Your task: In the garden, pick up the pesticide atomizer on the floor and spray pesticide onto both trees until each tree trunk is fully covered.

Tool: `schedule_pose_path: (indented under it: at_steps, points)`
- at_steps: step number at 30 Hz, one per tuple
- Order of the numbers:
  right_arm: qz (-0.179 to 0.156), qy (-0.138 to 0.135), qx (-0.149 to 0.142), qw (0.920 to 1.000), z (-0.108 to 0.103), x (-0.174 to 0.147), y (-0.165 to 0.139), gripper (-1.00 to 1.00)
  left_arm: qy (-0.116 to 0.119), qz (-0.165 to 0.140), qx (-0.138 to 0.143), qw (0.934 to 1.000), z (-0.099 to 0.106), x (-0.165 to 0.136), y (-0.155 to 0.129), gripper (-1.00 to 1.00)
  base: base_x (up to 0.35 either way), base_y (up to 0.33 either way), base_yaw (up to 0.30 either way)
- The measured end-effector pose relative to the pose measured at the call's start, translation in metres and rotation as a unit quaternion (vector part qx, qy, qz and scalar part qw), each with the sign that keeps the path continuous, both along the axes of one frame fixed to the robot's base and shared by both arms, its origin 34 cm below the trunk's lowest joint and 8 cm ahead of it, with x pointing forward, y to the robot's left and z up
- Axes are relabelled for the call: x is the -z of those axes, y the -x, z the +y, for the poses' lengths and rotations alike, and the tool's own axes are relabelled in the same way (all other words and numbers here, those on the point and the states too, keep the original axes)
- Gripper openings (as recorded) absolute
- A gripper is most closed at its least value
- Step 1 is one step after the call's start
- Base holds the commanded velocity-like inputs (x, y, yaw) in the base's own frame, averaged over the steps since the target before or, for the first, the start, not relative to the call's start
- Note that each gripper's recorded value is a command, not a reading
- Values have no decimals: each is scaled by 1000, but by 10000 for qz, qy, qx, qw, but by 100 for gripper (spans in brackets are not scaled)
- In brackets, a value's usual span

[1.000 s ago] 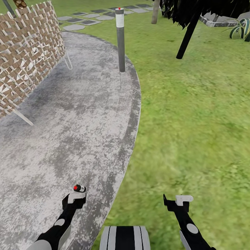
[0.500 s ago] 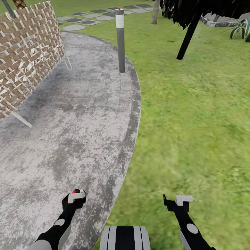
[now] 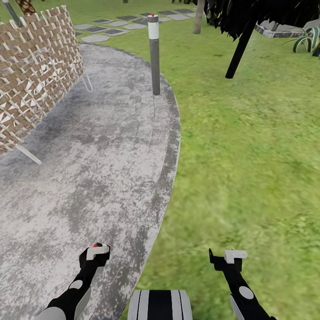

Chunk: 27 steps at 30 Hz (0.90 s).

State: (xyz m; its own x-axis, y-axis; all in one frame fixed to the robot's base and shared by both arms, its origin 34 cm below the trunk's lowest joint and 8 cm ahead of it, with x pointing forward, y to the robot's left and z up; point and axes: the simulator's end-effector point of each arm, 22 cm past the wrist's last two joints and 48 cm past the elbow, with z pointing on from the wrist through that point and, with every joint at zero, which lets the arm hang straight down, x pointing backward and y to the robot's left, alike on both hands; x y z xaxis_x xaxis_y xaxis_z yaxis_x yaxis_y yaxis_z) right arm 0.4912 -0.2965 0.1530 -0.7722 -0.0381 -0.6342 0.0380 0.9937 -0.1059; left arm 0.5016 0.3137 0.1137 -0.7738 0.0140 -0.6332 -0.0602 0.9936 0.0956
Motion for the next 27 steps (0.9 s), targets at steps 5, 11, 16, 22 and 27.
schedule_pose_path:
  at_steps: [5,11,16,22,27]
  points:
    - [-11,1,1,10000,0,-1,-1,100,1,-5,-1,10000,0,-1,0,100,0,0,0]
    - [-11,3,2,10000,0,-1,-1,100,-3,-5,-9,10000,0,-1,0,100,0,0,0]
    - [-10,2,2,10000,0,-1,-1,100,-7,-10,-13,10000,1,-1,0,100,0,0,0]
    - [-7,4,3,10000,0,-1,-1,100,-9,-12,-12,10000,1,-1,0,100,0,0,28]
    - [-10,8,2,10000,-1,-1,-1,100,-9,-12,-11,10000,1,-1,0,100,0,0,21]
